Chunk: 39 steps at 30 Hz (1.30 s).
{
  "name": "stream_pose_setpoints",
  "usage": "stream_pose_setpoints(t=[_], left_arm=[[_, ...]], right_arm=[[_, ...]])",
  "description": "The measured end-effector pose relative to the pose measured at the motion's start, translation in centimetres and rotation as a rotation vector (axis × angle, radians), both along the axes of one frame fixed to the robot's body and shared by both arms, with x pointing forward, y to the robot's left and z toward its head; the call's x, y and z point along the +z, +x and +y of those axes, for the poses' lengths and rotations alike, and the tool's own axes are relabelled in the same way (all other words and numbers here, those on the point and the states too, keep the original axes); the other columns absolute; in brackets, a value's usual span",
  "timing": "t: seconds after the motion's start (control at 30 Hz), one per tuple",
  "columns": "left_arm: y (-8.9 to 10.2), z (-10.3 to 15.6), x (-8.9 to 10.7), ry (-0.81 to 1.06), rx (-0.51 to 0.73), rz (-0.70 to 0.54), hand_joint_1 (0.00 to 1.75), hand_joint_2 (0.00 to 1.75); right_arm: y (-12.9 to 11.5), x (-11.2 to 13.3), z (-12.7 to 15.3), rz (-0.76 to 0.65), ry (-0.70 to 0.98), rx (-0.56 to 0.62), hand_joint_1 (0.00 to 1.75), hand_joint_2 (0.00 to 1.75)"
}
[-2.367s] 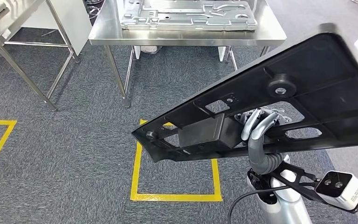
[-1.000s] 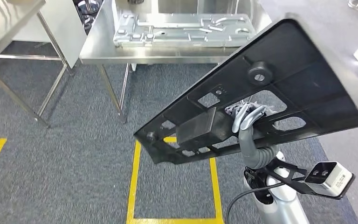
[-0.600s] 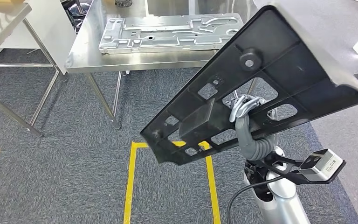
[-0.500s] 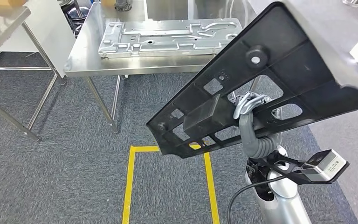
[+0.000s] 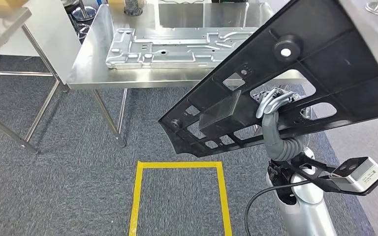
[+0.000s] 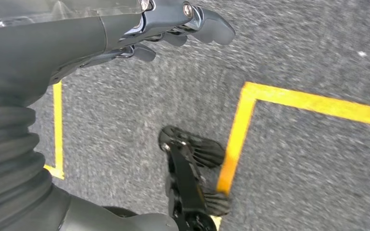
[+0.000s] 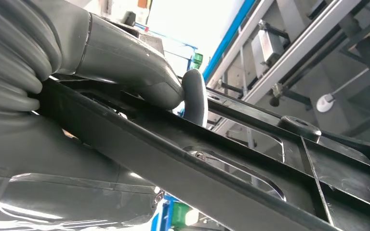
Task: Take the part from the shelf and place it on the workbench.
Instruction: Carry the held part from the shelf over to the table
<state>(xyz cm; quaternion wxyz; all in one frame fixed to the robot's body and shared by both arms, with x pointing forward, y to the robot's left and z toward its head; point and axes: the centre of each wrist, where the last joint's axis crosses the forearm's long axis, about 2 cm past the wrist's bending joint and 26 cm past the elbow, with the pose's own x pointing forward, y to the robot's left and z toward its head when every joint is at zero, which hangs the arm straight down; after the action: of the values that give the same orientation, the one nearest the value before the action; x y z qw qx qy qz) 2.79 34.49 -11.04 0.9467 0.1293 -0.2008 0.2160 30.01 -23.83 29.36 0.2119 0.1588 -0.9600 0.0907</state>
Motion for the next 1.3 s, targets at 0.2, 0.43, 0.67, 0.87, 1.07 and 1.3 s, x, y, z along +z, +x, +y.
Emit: stream_pose_setpoints(t=[0.2, 0.43, 0.67, 0.87, 1.07, 1.3], left_arm=[[0.37, -0.03, 0.03, 0.005, 0.012, 0.005, 0.00, 1.75], [-0.02, -0.15, -0.01, 0.004, 0.014, 0.009, 0.00, 1.75], [-0.24, -0.12, -0.03, 0.005, 0.023, 0.009, 0.00, 1.75], [-0.21, -0.16, -0.03, 0.003, 0.021, 0.002, 0.00, 1.75], [-0.16, -0.17, -0.03, 0.001, 0.010, 0.002, 0.00, 1.75], [0.23, -0.21, 0.00, -0.001, 0.000, 0.002, 0.00, 1.75]], right_arm=[[-0.02, -0.04, 0.07, -0.011, -0.020, 0.019, 1.75, 1.75], [0.14, -0.28, 0.11, -0.004, -0.022, 0.043, 1.75, 1.75], [0.24, -0.23, 0.13, -0.006, -0.022, 0.046, 1.75, 1.75], [0.35, -0.18, 0.13, -0.007, -0.024, 0.046, 1.75, 1.75], [0.28, -0.39, 0.14, 0.001, -0.025, 0.045, 1.75, 1.75], [0.14, -0.54, 0.19, 0.006, -0.024, 0.043, 1.75, 1.75]])
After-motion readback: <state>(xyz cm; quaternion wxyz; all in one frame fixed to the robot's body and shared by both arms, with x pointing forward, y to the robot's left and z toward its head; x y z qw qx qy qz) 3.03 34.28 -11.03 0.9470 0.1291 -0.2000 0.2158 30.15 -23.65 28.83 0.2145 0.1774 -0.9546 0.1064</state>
